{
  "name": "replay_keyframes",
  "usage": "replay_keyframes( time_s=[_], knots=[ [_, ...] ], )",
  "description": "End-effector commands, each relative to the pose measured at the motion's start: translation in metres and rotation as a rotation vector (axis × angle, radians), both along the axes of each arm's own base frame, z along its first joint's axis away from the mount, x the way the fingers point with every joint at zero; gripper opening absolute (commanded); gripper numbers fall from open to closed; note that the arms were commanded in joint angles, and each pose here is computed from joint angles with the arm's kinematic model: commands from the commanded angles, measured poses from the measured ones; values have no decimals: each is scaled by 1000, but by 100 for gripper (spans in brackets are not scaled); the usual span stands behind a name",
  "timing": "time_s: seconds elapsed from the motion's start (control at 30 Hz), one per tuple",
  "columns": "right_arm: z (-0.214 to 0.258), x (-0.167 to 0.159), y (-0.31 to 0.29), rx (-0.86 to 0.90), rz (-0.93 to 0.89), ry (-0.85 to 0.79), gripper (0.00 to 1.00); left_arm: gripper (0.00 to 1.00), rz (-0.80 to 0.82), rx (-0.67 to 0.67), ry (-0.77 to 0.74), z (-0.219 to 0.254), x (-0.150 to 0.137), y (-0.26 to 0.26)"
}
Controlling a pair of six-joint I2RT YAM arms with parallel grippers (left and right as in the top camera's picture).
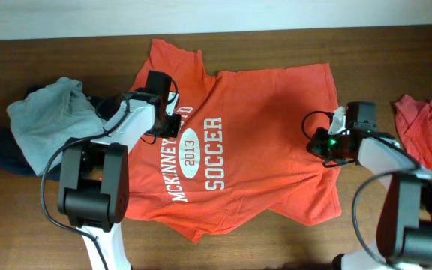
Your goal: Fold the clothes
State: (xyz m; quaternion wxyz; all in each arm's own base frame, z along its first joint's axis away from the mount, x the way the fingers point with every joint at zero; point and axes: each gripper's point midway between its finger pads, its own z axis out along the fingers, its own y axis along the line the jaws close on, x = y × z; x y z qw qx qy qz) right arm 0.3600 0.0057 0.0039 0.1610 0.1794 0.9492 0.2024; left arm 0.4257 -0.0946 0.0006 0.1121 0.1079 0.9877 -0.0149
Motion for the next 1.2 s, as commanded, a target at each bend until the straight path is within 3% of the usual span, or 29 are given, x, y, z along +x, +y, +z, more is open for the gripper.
replay_keyframes(
  time_s=[0.0, 0.23, 0.4, 0.47, 0.5, 0.53, 0.57, 0.63, 0.73, 0.9, 0.97, 1.0, 1.17],
  knots=[
    [-16, 11, 3, 6, 20, -13, 4, 6, 8, 5, 41, -36, 0, 10],
    [-69, 48, -7, 25, -66, 26, 4, 3, 88, -116, -103, -56, 69, 9],
    [-32, 101, -15, -11, -17, -109, 4, 4, 78, -147, -201, -19, 118, 4],
    [-12, 114, -18, -30, 16, -130, 5, 11, 87, -122, -261, 15, 140, 9],
    [3, 120, -19, -43, 47, -128, 11, 15, 95, -111, -277, 31, 147, 13],
    [20, 121, -19, -58, 90, -114, 21, 29, 102, -107, -279, 54, 151, 16],
    [30, 121, -19, -65, 111, -106, 25, 34, 106, -104, -273, 68, 152, 18],
    [56, 117, -19, -78, 160, -87, 26, 43, 98, -91, -258, 97, 148, 23],
    [107, 105, -17, -97, 214, -87, 29, 42, 104, -70, -242, 151, 133, 31],
    [197, 64, -10, -120, 212, -164, 35, 41, 125, -4, -245, 240, 84, 47],
    [241, 33, -8, -153, 202, -218, 39, 37, 140, 41, -233, 270, 51, 59],
    [253, 23, -8, -170, 196, -234, 40, 32, 145, 53, -256, 279, 49, 62],
    [317, -53, -13, -271, 98, -313, 44, 32, 115, -32, -383, 348, 8, 52]
  ],
)
